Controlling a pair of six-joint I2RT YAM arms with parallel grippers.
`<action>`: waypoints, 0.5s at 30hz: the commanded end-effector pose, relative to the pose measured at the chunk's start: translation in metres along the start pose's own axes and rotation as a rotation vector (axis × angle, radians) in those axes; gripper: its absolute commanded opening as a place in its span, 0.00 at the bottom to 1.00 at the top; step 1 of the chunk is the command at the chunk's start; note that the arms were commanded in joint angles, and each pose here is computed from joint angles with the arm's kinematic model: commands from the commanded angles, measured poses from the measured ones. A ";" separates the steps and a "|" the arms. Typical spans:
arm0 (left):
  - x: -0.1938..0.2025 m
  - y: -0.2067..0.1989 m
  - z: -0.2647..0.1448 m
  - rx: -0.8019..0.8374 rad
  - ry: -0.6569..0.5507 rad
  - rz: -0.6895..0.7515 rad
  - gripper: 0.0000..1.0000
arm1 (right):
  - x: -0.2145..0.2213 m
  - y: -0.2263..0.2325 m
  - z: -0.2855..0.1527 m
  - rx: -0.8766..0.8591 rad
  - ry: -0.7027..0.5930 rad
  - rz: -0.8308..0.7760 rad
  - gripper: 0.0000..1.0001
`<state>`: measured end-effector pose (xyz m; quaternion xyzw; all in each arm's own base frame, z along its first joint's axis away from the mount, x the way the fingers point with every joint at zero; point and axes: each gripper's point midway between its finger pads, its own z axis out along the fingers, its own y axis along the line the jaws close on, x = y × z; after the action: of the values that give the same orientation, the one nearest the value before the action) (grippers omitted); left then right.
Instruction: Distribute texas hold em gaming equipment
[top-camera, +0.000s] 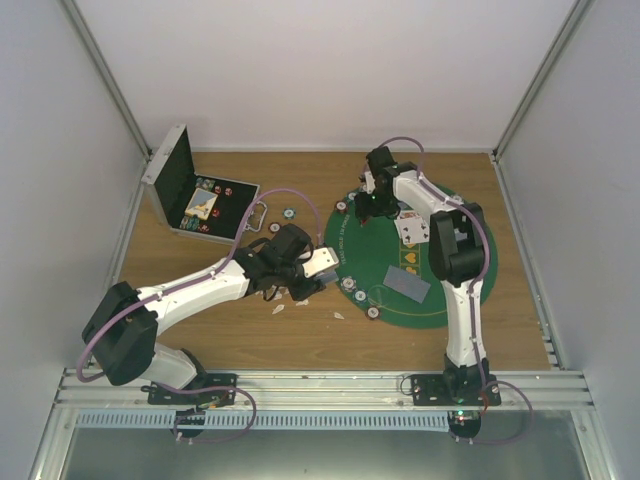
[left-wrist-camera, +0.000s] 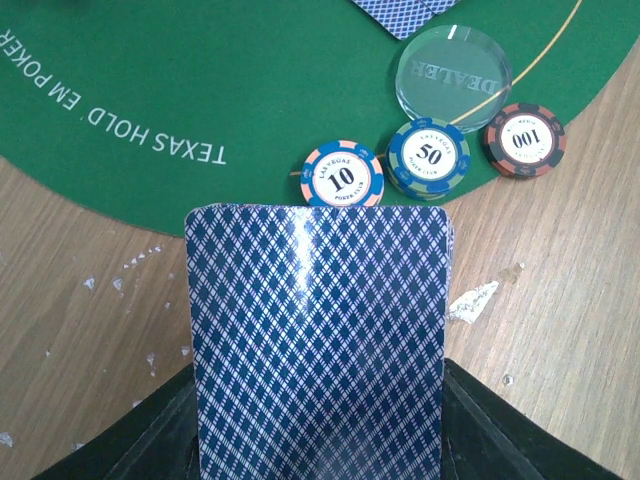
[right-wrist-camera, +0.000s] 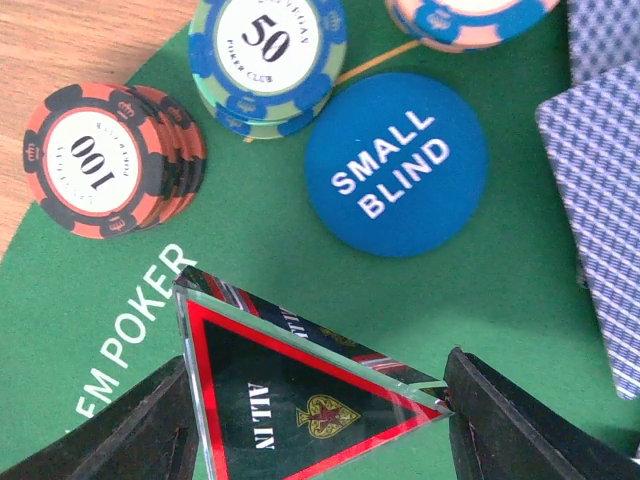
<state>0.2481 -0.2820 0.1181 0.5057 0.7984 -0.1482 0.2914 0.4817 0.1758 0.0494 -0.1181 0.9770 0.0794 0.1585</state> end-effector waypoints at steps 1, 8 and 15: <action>-0.010 0.005 0.000 -0.013 -0.040 -0.001 0.55 | -0.004 0.017 0.009 -0.051 0.016 -0.029 0.58; -0.009 0.005 -0.001 -0.013 -0.040 -0.001 0.55 | -0.006 0.016 0.021 -0.039 0.037 -0.011 0.59; -0.009 0.006 -0.002 -0.019 -0.042 0.002 0.55 | 0.001 0.009 0.037 -0.005 0.074 0.018 0.59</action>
<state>0.2482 -0.2819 0.1180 0.5057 0.7985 -0.1480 0.2912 0.4899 0.1930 0.0279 -0.1240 0.9790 0.0881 0.1354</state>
